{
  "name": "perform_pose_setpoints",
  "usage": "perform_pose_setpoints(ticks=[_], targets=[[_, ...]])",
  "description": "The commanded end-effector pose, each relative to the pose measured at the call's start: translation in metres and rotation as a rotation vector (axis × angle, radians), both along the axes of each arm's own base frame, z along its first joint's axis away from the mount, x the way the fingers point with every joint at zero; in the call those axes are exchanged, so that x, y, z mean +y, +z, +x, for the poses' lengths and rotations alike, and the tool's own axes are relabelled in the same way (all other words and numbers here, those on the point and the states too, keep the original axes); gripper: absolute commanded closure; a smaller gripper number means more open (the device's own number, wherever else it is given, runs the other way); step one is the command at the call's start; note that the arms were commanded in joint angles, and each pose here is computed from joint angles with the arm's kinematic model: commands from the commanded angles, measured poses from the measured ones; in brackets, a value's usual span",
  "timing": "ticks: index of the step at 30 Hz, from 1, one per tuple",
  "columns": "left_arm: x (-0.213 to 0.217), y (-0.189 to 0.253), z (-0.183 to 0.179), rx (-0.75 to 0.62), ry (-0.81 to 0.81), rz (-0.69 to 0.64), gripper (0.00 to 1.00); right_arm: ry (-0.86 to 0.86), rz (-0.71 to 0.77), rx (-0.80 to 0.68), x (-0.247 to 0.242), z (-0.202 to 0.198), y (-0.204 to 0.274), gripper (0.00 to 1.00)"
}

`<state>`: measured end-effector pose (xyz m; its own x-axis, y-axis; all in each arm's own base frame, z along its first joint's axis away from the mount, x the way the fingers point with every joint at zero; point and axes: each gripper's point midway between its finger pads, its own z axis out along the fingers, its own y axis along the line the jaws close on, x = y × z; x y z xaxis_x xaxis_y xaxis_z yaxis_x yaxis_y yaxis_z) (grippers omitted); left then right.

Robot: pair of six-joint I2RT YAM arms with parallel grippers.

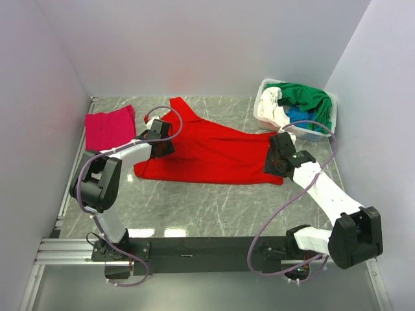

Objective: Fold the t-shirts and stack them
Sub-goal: Fold the tshirt

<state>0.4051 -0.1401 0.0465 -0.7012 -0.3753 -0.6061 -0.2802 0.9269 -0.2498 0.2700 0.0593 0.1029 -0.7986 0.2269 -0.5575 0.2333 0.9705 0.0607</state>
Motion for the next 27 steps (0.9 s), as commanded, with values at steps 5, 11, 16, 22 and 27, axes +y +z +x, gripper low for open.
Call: perform_pose_setpoints(ticks=[5, 11, 16, 22, 27], targets=[[0.001, 0.006, 0.002, -0.021, 0.007, 0.007, 0.55, 0.019, -0.01, -0.016, 0.007, 0.004, 0.001, 0.52], [0.004, 0.002, 0.0, -0.014, 0.018, 0.02, 0.55, 0.025, -0.012, -0.008, 0.009, 0.003, -0.001, 0.52], [0.008, -0.002, -0.004, -0.004, 0.027, 0.03, 0.55, 0.028, -0.018, -0.002, 0.012, 0.003, -0.002, 0.52], [0.002, -0.006, -0.003, 0.002, 0.005, 0.011, 0.57, 0.033, -0.021, -0.001, 0.014, 0.003, -0.001, 0.52], [-0.003, -0.005, 0.0, -0.007, -0.007, -0.011, 0.73, 0.031, -0.028, -0.003, 0.013, 0.002, 0.0, 0.52]])
